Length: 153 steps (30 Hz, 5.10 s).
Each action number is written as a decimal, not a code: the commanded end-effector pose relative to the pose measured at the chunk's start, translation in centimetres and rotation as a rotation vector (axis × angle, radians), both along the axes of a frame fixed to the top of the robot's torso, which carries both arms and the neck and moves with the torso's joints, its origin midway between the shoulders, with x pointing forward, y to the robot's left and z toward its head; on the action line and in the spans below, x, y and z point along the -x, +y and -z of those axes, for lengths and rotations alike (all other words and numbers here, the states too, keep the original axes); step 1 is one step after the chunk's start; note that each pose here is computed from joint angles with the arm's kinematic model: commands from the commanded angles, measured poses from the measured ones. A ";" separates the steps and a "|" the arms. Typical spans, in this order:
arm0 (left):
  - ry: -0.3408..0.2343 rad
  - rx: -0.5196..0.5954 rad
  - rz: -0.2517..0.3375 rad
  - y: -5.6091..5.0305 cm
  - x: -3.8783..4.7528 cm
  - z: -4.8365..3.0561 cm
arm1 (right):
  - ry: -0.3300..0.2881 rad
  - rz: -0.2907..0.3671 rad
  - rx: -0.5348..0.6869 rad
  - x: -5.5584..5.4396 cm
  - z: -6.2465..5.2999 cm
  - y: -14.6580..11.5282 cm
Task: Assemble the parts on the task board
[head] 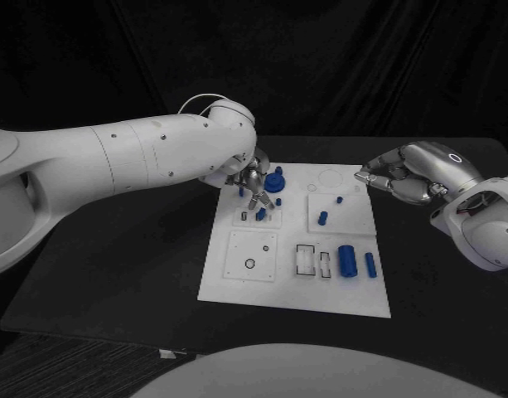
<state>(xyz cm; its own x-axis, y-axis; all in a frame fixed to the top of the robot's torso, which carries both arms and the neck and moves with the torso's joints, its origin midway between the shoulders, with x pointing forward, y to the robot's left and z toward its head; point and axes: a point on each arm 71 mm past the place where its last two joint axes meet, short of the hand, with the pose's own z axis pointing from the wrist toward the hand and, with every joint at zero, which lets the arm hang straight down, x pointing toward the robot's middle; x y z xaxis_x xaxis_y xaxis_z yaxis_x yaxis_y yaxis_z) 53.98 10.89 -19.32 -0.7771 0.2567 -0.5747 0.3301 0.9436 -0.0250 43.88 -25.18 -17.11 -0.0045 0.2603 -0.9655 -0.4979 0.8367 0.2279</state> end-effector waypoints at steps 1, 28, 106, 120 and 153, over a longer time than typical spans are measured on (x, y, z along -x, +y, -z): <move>-0.004 0.015 0.011 -0.4 0.02 0.04 | 0.005 0.002 0.003 0.0 0.1 0.0; 0.013 -0.005 0.014 -0.8 0.14 0.57 | 0.006 0.001 0.004 -0.1 0.1 0.1; 0.067 -0.016 0.018 -1.0 0.19 2.29 | 0.009 -0.003 0.008 -0.2 0.2 0.1; 0.070 -0.018 0.013 -0.8 0.18 2.48 | 0.009 -0.005 0.009 -0.2 0.2 0.2; 0.066 0.076 -0.223 1.5 0.65 2.31 | 0.020 0.006 0.016 -0.3 0.4 0.0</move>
